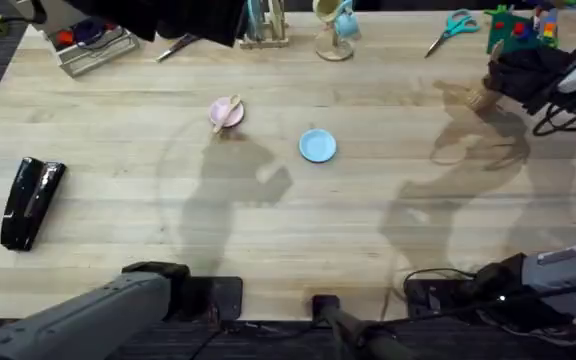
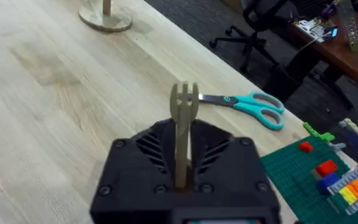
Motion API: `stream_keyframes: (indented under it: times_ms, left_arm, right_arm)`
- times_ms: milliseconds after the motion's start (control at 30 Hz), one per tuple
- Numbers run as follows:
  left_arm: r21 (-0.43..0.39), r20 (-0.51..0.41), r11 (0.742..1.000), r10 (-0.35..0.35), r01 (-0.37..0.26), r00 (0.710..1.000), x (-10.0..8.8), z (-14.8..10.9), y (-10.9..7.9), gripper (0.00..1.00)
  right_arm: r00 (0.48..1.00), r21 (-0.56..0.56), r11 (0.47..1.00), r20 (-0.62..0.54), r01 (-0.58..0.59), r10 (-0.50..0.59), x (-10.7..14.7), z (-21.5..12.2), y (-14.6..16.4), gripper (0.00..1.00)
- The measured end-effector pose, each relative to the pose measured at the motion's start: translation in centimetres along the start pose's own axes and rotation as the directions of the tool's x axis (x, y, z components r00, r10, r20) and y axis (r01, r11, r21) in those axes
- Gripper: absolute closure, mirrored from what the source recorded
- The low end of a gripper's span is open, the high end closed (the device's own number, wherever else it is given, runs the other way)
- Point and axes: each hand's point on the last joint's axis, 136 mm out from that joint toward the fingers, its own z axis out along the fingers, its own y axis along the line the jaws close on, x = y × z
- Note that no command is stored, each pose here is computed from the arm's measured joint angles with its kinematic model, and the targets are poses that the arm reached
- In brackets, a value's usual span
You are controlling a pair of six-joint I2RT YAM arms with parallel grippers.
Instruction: Pick up a utensil and set it on the pink plate, then put the other utensil in the container.
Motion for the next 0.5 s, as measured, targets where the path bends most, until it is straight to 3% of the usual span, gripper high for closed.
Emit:
stream_keyframes:
  times_ms: [267,433,500]
  left_arm:
    - [0.0,0.0,1.0,0.0,0.0,1.0,0.0,0.0,0.0,0.007]
    - [0.0,0.0,1.0,0.0,0.0,1.0,0.0,0.0,0.0,0.007]
    - [0.0,0.0,1.0,0.0,0.0,1.0,0.0,0.0,0.0,0.007]
  right_arm:
    - [1.0,0.0,1.0,0.0,0.0,0.0,-0.01,0.0,0.0,0.706]
    - [1.0,0.0,1.0,0.0,-0.003,0.003,-0.01,0.0,0.0,0.663]
    - [0.999,0.003,0.999,0.003,-0.04,0.04,-0.29,0.0,-0.41,0.558]
